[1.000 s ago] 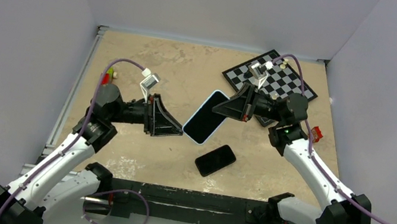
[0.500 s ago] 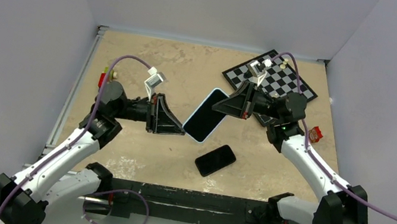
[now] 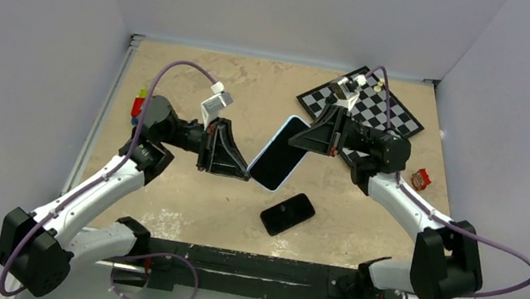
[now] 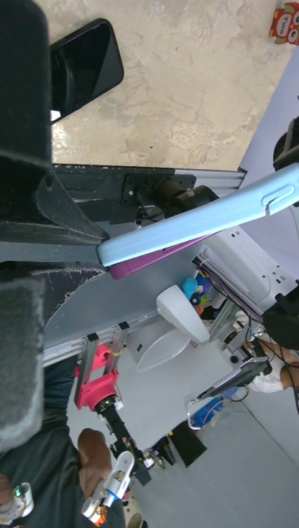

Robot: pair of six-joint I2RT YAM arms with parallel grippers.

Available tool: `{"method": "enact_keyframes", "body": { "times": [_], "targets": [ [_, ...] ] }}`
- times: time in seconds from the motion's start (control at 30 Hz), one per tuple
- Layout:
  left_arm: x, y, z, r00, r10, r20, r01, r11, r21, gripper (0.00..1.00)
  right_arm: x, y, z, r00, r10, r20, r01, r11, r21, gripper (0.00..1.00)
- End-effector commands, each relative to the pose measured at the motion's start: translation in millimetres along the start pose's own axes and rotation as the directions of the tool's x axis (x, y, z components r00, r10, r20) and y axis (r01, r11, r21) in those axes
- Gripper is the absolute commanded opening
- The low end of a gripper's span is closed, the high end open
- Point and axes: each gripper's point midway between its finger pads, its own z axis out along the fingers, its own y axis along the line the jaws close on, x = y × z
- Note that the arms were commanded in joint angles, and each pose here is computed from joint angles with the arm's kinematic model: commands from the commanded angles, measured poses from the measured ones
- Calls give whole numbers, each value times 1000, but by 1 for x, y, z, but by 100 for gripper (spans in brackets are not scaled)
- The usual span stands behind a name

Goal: Take the phone out of the phone case
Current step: Remove the phone case from the phone.

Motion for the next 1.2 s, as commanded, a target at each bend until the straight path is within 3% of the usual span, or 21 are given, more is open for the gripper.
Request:
{"method": "enact_keyframes", "body": {
  "times": [0.0,0.17,0.33,0.5,0.6,0.67,0.97,1.17],
  "targets": [
    [-23,37,7,996,86,37,-81,991,-110,0,-3,77,4,1000,-21,21,25,966,-258,0],
    [-27,79,3,998,30,48,-14,952,-307,0,-12,79,6,999,0,44,12,963,-269,0],
    [-23,115,-14,991,-76,107,122,836,-535,0,-25,84,7,991,-31,132,69,953,-296,0],
    [-28,96,-14,947,-107,302,249,839,-484,3,-41,62,13,967,-90,239,131,978,-163,0],
    [-28,83,-11,907,-159,389,327,848,-417,29,-46,53,13,953,-123,276,152,985,-86,0],
    [-22,79,-5,886,-202,417,369,852,-371,36,-50,49,12,942,-131,310,153,987,-49,0],
    [-15,86,8,836,-278,472,464,818,-339,46,-57,56,18,902,-137,409,168,985,-41,0],
    [-19,97,3,813,-239,531,474,802,-363,41,-54,57,26,899,-123,420,158,986,-51,0]
  ]
}}
